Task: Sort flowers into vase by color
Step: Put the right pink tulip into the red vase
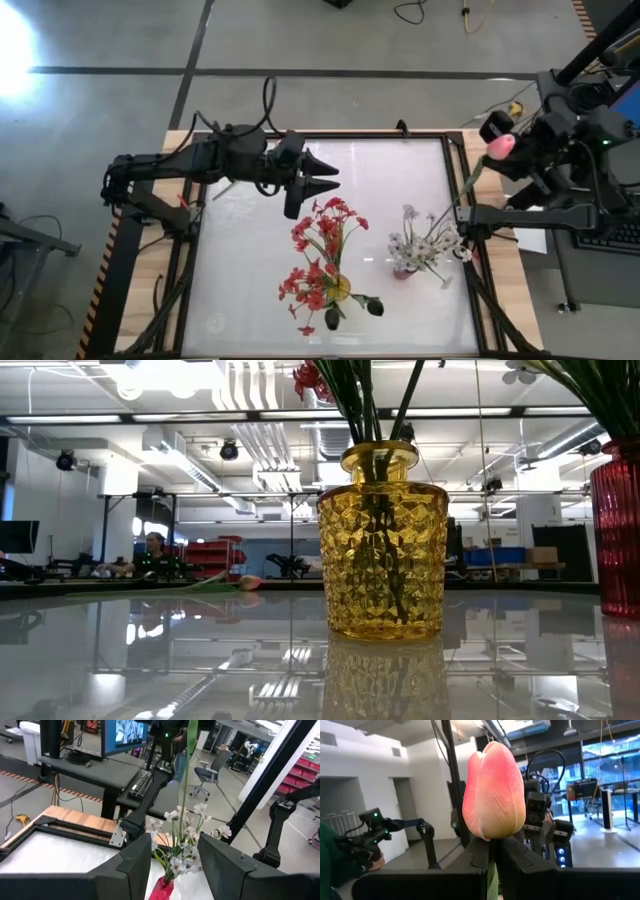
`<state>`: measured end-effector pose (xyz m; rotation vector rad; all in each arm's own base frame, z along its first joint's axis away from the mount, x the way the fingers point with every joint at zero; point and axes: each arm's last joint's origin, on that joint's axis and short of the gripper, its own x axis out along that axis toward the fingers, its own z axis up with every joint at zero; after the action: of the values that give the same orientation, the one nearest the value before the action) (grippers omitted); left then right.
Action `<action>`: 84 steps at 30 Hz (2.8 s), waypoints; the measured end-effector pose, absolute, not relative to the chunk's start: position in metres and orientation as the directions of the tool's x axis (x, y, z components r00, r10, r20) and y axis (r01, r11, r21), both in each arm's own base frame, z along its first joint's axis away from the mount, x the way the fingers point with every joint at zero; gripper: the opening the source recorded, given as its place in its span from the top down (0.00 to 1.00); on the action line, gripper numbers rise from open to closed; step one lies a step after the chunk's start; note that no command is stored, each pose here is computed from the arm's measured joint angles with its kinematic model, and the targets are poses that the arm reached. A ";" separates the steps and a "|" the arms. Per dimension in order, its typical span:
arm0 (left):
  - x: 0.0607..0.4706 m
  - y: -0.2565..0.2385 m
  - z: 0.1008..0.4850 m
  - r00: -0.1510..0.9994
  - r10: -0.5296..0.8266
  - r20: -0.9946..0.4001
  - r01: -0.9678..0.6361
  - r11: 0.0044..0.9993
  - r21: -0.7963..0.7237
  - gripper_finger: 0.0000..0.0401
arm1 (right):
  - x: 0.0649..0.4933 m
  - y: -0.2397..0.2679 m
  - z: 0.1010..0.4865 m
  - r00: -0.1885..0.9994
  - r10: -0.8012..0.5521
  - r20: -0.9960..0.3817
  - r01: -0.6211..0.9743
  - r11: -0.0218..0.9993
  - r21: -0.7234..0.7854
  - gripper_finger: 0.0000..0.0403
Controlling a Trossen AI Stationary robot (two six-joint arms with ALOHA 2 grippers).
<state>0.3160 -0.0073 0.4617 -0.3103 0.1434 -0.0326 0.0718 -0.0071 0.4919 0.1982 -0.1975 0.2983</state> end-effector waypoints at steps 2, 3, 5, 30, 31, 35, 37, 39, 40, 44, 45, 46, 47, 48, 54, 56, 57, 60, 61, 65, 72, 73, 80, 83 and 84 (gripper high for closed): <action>0.316 -0.007 0.462 0.990 -0.054 -0.131 0.012 0.953 -0.303 0.62 | 0.075 -0.008 0.489 0.939 0.271 0.211 -0.307 0.939 0.158 0.97; 0.316 -0.007 0.462 0.990 -0.054 -0.131 0.012 0.953 -0.303 0.62 | 0.077 -0.009 0.486 0.941 0.272 0.201 -0.305 0.939 0.157 0.97; 0.316 -0.007 0.462 0.990 -0.054 -0.131 0.012 0.953 -0.303 0.62 | 0.082 -0.010 0.479 0.941 0.290 0.175 -0.318 0.934 0.165 0.97; 0.317 -0.007 0.462 0.991 -0.028 -0.131 -0.014 0.951 -0.308 0.62 | 0.100 -0.012 0.460 0.915 0.390 0.103 -0.402 0.900 0.167 0.97; 0.317 -0.007 0.462 0.991 -0.028 -0.131 -0.014 0.951 -0.308 0.62 | 0.098 -0.012 0.461 0.914 0.390 0.108 -0.404 0.900 0.163 0.97; 0.317 -0.006 0.462 0.991 -0.027 -0.131 -0.014 0.951 -0.309 0.62 | 0.098 -0.011 0.461 0.912 0.397 0.106 -0.409 0.900 0.151 0.97; 0.317 -0.007 0.462 0.991 -0.028 -0.130 -0.014 0.951 -0.308 0.62 | 0.099 -0.012 0.460 0.912 0.397 0.101 -0.408 0.903 0.138 0.97; 0.317 -0.007 0.462 0.991 -0.027 -0.128 -0.014 0.951 -0.309 0.62 | 0.103 -0.013 0.458 0.915 0.393 0.093 -0.402 0.906 0.132 0.97; 0.317 -0.007 0.462 0.992 -0.027 -0.127 -0.013 0.951 -0.309 0.62 | 0.104 -0.013 0.457 0.916 0.391 0.091 -0.401 0.907 0.129 0.97; 0.317 -0.007 0.462 0.992 -0.027 -0.125 -0.013 0.951 -0.309 0.62 | 0.110 -0.015 0.452 0.917 0.392 0.072 -0.398 0.909 0.125 0.97; 0.317 -0.007 0.462 0.992 -0.027 -0.125 -0.013 0.951 -0.309 0.62 | 0.112 -0.016 0.449 0.915 0.399 0.063 -0.404 0.906 0.127 0.97; 0.317 -0.007 0.462 0.992 -0.027 -0.125 -0.013 0.951 -0.309 0.62 | 0.115 -0.016 0.446 0.910 0.410 0.054 -0.414 0.901 0.133 0.97; 0.317 -0.007 0.462 0.992 -0.027 -0.125 -0.013 0.951 -0.309 0.62 | 0.119 -0.016 0.443 0.905 0.422 0.046 -0.424 0.895 0.138 0.97; 0.317 -0.007 0.462 0.992 -0.027 -0.125 -0.013 0.951 -0.309 0.62 | 0.123 -0.017 0.440 0.901 0.432 0.038 -0.433 0.890 0.140 0.97; 0.317 -0.007 0.463 0.993 -0.027 -0.115 -0.009 0.953 -0.302 0.62 | 0.145 -0.013 0.417 0.858 0.514 0.002 -0.509 0.850 0.133 0.97; 0.317 -0.007 0.464 0.994 -0.027 -0.106 -0.006 0.953 -0.301 0.62 | 0.147 -0.010 0.414 0.847 0.531 -0.005 -0.526 0.839 0.139 0.97; 0.317 -0.007 0.465 0.994 -0.027 -0.104 -0.006 0.954 -0.301 0.62 | 0.147 -0.009 0.413 0.842 0.540 -0.007 -0.534 0.834 0.138 0.97; 0.317 -0.006 0.465 0.995 -0.026 -0.097 -0.004 0.956 -0.295 0.62 | 0.147 -0.005 0.413 0.825 0.565 -0.008 -0.560 0.820 0.119 0.97; 0.317 -0.006 0.466 0.995 -0.026 -0.092 -0.003 0.956 -0.294 0.62 | 0.147 -0.003 0.413 0.820 0.573 -0.009 -0.568 0.815 0.114 0.97; 0.317 -0.006 0.466 0.996 -0.024 -0.083 -0.001 0.956 -0.293 0.62 | 0.148 -0.001 0.410 0.808 0.589 -0.021 -0.584 0.805 0.105 0.97; 0.317 -0.005 0.467 0.997 -0.001 -0.079 -0.022 0.956 -0.291 0.62 | 0.147 0.000 0.398 0.804 0.593 -0.040 -0.585 0.801 0.129 0.97; 0.317 -0.005 0.467 0.997 0.000 -0.078 -0.022 0.956 -0.291 0.62 | 0.146 0.000 0.396 0.804 0.593 -0.041 -0.584 0.801 0.131 0.97; 0.317 -0.005 0.468 0.998 0.000 -0.065 -0.020 0.956 -0.294 0.62 | 0.141 0.003 0.393 0.786 0.617 -0.036 -0.612 0.785 0.098 0.97; 0.317 -0.005 0.468 0.998 0.001 -0.064 -0.019 0.956 -0.294 0.62 | 0.141 0.004 0.392 0.778 0.627 -0.043 -0.623 0.779 0.070 0.97; 0.317 -0.005 0.468 0.998 0.001 -0.064 -0.020 0.956 -0.294 0.62 | 0.141 0.004 0.391 0.775 0.630 -0.051 -0.627 0.776 0.059 0.97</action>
<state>0.3173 -0.0052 0.4683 -0.2991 0.0637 0.0104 0.1409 0.0045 0.3907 0.0395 0.0689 0.6808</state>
